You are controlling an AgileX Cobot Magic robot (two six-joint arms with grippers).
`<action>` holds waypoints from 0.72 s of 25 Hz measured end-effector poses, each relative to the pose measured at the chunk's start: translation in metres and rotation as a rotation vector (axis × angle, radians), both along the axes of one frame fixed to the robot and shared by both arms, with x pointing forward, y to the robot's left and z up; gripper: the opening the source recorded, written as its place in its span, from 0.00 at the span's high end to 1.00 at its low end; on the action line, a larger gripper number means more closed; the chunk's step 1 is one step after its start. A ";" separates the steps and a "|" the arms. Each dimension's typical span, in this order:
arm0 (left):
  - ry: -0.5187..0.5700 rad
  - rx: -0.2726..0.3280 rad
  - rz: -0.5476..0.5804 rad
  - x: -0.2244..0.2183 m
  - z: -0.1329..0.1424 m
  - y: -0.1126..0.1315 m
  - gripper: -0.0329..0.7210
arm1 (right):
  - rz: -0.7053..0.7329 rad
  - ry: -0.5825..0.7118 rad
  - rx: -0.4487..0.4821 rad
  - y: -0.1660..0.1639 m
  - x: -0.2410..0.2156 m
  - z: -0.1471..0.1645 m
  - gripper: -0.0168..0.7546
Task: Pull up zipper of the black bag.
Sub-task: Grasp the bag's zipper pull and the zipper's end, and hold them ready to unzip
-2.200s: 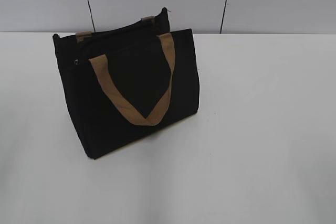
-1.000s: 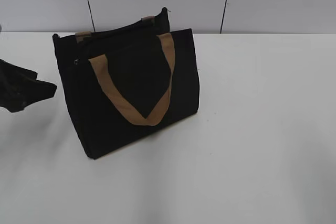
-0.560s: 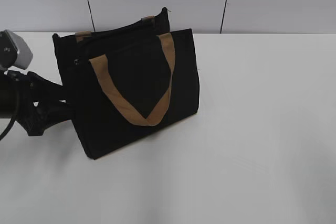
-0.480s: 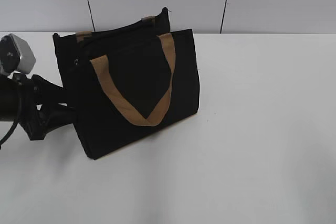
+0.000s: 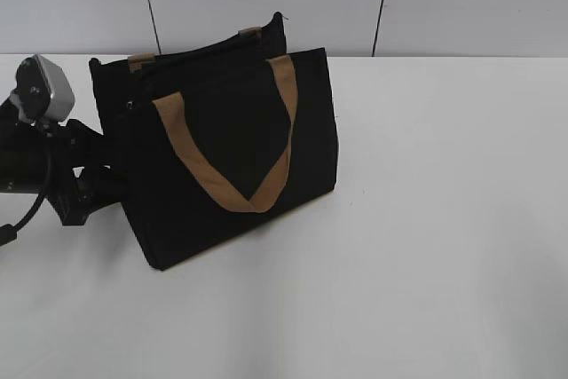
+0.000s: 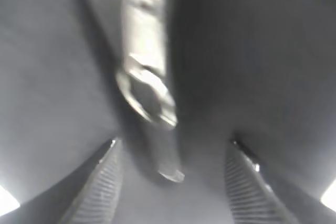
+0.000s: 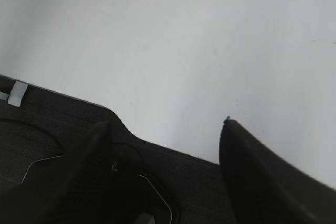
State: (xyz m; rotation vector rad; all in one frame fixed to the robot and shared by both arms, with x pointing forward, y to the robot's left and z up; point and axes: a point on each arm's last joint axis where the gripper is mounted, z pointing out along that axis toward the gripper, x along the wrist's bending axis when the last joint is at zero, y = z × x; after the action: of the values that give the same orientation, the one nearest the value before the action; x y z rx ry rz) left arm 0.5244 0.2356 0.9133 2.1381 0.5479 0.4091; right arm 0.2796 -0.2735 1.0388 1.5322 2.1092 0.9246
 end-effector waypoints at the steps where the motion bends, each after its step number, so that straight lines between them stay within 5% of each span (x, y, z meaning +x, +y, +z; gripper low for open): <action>1: -0.004 0.001 0.000 0.002 0.000 0.000 0.34 | 0.000 0.000 0.000 0.000 0.000 0.000 0.35; 8: -0.010 0.005 0.002 0.004 0.001 0.000 0.41 | 0.001 0.001 0.002 0.000 0.000 0.000 0.35; 14: -0.013 0.006 0.003 0.005 0.002 0.000 0.86 | 0.001 0.001 0.002 0.000 0.000 0.000 0.35; 18: -0.009 0.025 0.015 0.006 0.000 0.002 0.92 | 0.000 0.000 0.002 0.000 0.000 0.000 0.35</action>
State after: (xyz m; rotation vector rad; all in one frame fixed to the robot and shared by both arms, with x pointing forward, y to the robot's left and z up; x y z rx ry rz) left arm 0.5301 0.2375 0.9135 2.1564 0.5565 0.4361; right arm 0.2796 -0.2734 1.0388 1.5327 2.1093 0.9270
